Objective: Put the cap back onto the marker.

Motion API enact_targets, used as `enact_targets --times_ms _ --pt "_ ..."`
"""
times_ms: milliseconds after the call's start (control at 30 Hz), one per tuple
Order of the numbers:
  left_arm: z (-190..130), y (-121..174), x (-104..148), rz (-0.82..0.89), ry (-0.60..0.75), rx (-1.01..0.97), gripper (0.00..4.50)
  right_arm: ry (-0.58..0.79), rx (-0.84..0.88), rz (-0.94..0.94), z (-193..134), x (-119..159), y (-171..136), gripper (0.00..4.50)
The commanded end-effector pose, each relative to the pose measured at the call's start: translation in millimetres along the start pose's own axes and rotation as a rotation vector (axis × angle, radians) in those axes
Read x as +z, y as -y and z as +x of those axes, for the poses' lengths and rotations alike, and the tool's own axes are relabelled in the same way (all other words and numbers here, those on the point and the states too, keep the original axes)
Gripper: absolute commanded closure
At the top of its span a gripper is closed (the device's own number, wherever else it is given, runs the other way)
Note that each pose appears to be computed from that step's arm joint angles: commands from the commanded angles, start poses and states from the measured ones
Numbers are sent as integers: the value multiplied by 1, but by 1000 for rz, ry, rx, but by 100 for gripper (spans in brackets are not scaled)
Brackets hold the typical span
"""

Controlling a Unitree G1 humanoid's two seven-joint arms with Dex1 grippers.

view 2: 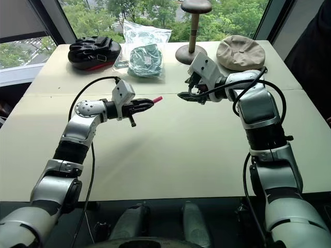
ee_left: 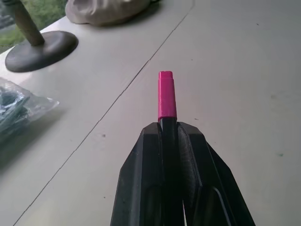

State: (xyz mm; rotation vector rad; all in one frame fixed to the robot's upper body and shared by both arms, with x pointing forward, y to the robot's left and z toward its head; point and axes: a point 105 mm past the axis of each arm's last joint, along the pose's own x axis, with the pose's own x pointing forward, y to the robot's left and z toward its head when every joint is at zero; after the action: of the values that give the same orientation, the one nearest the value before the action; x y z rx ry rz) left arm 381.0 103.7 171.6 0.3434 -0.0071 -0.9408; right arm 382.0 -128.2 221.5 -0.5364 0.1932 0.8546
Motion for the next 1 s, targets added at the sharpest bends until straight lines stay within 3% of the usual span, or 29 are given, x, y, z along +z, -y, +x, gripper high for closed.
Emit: enact_targets --times_ms 33,433,700,867,1000 --pt "-24 -8 14 -48 -3 143 450 35 -78 7 -12 4 10 170" --pt "-91 -26 -40 -232 -157 695 450 -28 -169 115 -21 -41 10 170" --pt "-96 -13 -73 -287 -210 750 450 -53 -186 131 -20 -56 5 170" --pt "-92 -12 -76 -281 -190 736 450 -51 -206 136 -20 -57 9 170" --pt "-95 -12 -83 -283 -212 745 271 -54 -212 137 -21 -58 10 164"
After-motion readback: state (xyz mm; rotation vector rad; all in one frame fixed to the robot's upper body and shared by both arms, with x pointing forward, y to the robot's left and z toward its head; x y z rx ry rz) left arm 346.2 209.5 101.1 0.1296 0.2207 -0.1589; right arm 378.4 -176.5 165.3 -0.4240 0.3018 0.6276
